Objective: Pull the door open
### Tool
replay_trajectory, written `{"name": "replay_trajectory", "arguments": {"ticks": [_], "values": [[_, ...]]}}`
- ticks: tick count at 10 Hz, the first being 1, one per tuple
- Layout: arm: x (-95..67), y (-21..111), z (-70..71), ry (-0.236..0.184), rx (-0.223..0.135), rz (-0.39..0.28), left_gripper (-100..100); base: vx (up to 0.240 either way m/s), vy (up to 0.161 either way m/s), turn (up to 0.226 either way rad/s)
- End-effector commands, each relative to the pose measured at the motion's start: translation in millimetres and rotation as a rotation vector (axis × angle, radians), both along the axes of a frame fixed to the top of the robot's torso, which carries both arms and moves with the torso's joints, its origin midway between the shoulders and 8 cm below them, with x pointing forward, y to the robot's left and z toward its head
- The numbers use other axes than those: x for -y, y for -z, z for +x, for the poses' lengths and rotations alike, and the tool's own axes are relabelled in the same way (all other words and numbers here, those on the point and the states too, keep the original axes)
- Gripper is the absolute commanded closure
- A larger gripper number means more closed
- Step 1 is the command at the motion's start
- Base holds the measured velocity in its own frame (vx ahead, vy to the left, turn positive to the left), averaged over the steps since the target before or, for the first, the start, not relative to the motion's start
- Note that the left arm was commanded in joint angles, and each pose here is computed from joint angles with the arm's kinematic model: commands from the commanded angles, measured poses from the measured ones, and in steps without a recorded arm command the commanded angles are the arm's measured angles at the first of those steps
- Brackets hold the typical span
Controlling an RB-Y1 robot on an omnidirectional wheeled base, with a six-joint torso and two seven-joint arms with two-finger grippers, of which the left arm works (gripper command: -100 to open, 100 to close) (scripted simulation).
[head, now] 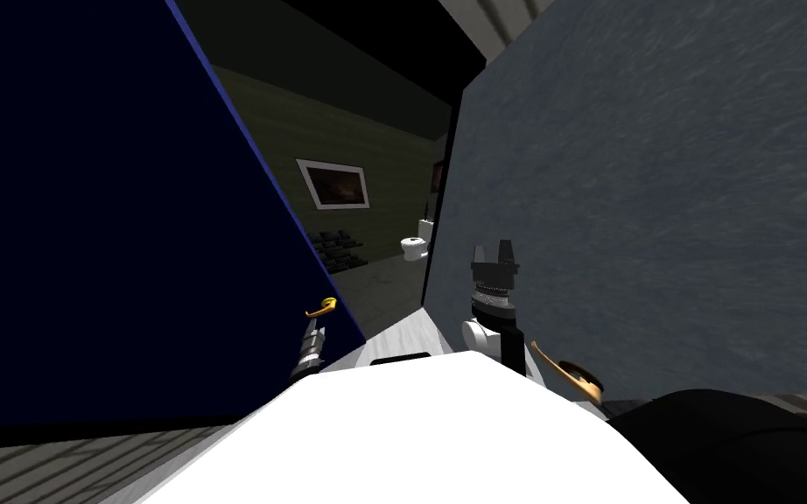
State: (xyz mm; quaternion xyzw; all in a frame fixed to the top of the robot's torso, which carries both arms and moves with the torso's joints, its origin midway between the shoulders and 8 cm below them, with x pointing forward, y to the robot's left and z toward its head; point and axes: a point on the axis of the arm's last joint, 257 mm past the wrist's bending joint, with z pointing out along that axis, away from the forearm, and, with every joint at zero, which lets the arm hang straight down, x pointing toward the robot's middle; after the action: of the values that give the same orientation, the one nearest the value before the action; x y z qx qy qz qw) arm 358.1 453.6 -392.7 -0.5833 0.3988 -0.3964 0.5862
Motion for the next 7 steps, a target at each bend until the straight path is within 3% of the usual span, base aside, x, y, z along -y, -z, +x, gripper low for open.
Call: {"name": "replay_trajectory", "arguments": {"ticks": [1,2,4,7], "values": [[-16.8,-0.9,-8.4,-0.018,0.002,-0.001,-100,0.206,0.016,-0.121],[-16.8,-0.9,-8.4,-0.018,0.002,-0.001,-100,0.140,0.012,-0.033],[-38.9,-0.9,-21.8,-0.042,0.002,-0.001,-100,0.149,0.019,-0.087],[-43.1,-0.1,-24.3,-0.046,0.000,-0.001,-100,0.109,0.014,-0.040]]}}
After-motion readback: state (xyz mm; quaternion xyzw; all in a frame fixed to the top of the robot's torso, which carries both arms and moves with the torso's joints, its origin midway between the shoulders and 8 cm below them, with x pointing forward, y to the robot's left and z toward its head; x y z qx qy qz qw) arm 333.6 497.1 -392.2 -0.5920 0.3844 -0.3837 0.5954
